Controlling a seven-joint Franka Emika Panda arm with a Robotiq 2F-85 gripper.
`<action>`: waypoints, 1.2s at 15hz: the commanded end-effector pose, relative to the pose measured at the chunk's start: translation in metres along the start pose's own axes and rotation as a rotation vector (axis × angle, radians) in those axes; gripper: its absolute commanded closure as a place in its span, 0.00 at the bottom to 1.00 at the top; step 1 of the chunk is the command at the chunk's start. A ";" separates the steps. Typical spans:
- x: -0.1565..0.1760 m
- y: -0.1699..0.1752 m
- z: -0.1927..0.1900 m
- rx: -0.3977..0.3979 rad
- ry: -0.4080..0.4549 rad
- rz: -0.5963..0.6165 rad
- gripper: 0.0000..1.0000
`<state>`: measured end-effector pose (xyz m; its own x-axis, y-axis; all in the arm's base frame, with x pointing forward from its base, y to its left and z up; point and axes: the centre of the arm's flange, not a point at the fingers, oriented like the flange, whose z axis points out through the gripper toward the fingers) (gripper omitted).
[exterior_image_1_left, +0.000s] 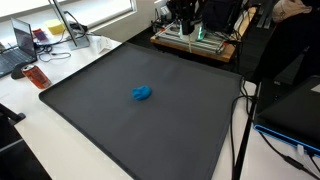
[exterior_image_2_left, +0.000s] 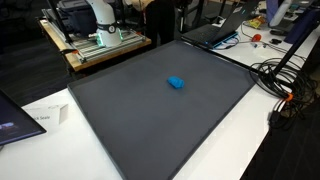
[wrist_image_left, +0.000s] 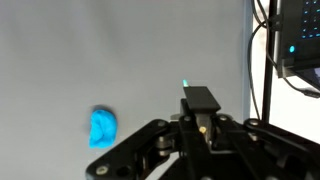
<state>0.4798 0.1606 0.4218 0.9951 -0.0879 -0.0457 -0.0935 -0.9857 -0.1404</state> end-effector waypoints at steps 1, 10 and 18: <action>0.006 -0.003 0.002 0.002 0.001 -0.007 0.93; 0.061 -0.092 0.064 -0.146 0.170 -0.060 0.95; 0.140 -0.082 0.111 -0.336 0.155 -0.018 0.95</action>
<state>0.5839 0.2424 0.3268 0.9907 -0.0473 0.1276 -0.0636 -0.9900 0.1263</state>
